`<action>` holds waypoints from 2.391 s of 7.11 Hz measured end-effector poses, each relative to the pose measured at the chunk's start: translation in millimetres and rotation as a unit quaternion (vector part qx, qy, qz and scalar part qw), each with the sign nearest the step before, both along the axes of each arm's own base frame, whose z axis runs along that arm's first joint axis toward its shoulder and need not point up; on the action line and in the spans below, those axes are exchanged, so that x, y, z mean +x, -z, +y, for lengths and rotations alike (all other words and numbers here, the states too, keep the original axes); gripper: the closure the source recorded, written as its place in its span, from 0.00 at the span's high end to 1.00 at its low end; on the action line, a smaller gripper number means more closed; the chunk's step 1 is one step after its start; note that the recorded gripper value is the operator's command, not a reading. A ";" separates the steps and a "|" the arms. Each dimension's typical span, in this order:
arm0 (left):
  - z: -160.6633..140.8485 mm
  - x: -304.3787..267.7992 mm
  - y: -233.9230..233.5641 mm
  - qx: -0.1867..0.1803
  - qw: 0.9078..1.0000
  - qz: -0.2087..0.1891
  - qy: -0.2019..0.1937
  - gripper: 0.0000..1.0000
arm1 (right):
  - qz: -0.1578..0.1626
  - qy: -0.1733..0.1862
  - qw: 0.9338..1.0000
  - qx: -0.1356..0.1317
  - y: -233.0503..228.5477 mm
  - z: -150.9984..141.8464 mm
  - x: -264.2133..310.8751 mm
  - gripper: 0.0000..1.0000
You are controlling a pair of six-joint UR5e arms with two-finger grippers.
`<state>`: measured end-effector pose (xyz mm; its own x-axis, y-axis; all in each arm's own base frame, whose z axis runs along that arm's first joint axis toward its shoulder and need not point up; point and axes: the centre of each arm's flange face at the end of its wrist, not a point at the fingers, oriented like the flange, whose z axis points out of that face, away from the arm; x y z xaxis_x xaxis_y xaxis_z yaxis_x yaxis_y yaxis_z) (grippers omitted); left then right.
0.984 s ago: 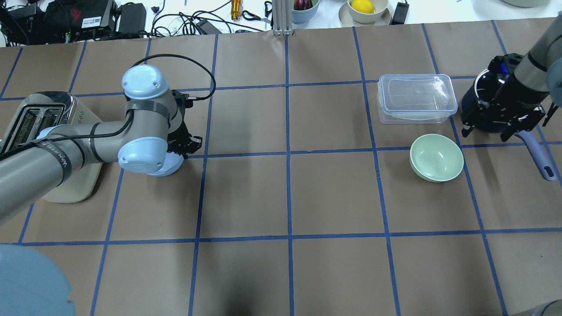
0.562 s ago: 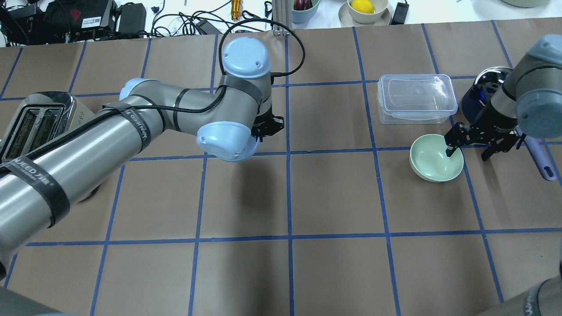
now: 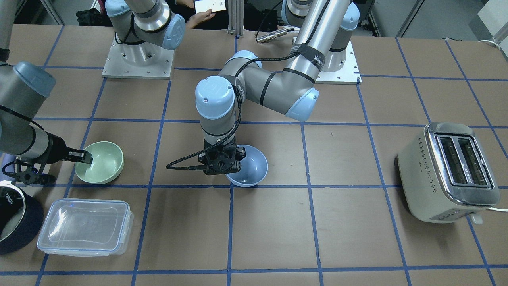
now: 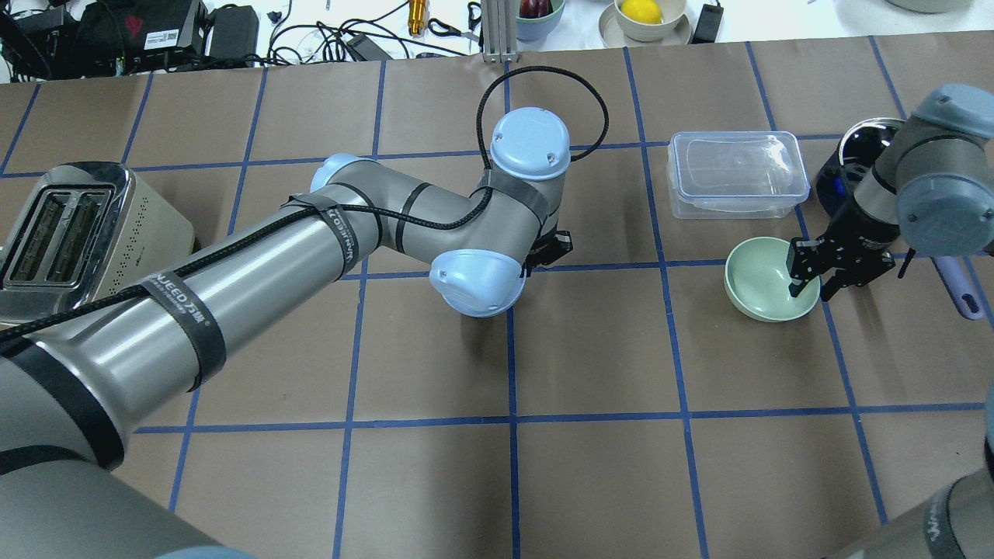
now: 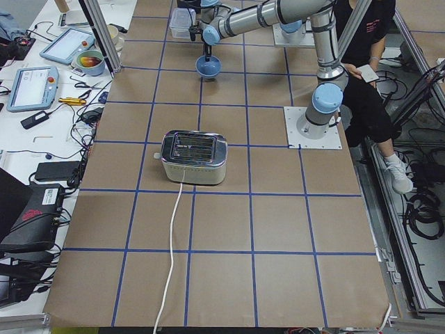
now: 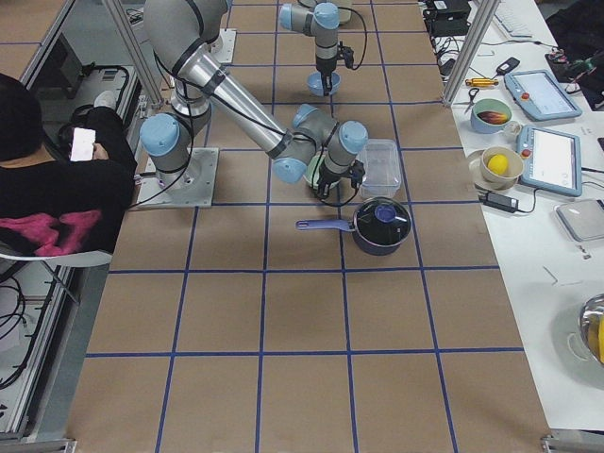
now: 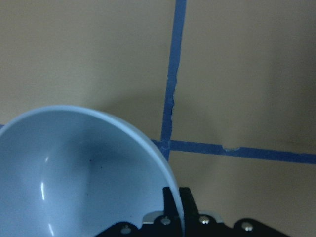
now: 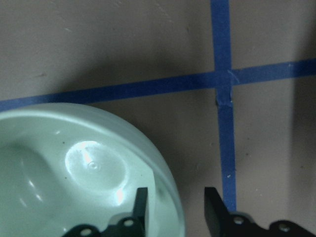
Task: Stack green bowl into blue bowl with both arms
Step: 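Slide the blue bowl to center with left gripper while right grasps green bowl, then lift the green bowl toward the blue bowl while the left gripper withdraws, then lower the green bowl into the blue bowl and open the right gripper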
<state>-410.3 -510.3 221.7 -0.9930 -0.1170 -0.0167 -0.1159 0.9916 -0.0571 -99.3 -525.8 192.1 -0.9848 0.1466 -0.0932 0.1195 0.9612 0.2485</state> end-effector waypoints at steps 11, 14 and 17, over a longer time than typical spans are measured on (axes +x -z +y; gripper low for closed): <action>-22.2 268.5 -235.2 -0.015 0.995 0.040 0.094 1.00 | -0.071 -0.034 0.997 -0.016 -124.3 -40.9 200.0 0.00; 35.1 276.2 -286.2 0.001 0.997 0.016 0.073 1.00 | -0.064 -0.017 0.998 -0.009 -98.4 -20.2 343.5 0.00; 43.4 287.9 -296.0 0.001 0.999 -0.001 0.048 1.00 | -0.072 -0.004 0.997 -0.014 -67.6 -15.5 396.0 0.00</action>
